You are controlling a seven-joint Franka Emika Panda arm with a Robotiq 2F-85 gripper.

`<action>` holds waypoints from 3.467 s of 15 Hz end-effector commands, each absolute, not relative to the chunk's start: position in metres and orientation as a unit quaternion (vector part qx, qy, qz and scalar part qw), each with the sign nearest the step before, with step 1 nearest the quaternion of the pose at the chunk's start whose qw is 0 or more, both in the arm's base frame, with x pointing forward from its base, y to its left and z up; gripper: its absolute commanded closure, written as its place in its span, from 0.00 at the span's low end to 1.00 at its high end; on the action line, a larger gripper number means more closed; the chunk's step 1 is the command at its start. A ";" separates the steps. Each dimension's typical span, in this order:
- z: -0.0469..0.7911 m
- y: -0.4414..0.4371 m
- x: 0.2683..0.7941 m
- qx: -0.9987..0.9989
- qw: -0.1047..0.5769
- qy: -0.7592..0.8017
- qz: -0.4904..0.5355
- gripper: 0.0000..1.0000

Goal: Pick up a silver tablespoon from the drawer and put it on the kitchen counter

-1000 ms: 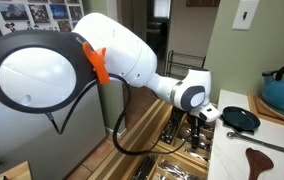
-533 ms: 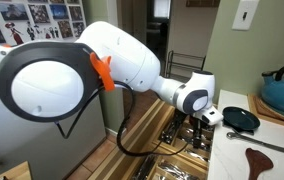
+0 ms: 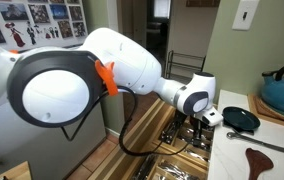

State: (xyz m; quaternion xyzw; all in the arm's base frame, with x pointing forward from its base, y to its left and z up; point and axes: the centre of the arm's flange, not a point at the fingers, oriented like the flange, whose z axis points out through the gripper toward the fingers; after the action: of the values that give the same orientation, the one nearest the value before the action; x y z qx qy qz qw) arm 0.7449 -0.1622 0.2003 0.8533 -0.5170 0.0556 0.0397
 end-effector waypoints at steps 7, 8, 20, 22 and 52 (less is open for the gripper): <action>0.186 -0.166 0.757 0.854 0.022 -0.517 0.060 0.73; 0.185 -0.165 0.757 0.854 0.022 -0.517 0.059 0.74; 0.203 -0.162 0.754 0.852 0.018 -0.519 0.071 1.00; 0.203 -0.161 0.754 0.852 0.018 -0.518 0.070 1.00; 0.201 -0.170 0.735 0.865 0.038 -0.498 0.051 1.00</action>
State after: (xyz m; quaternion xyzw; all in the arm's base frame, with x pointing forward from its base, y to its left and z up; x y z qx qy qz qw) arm 0.7457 -0.1690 0.2018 0.8622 -0.5013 0.0611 0.0395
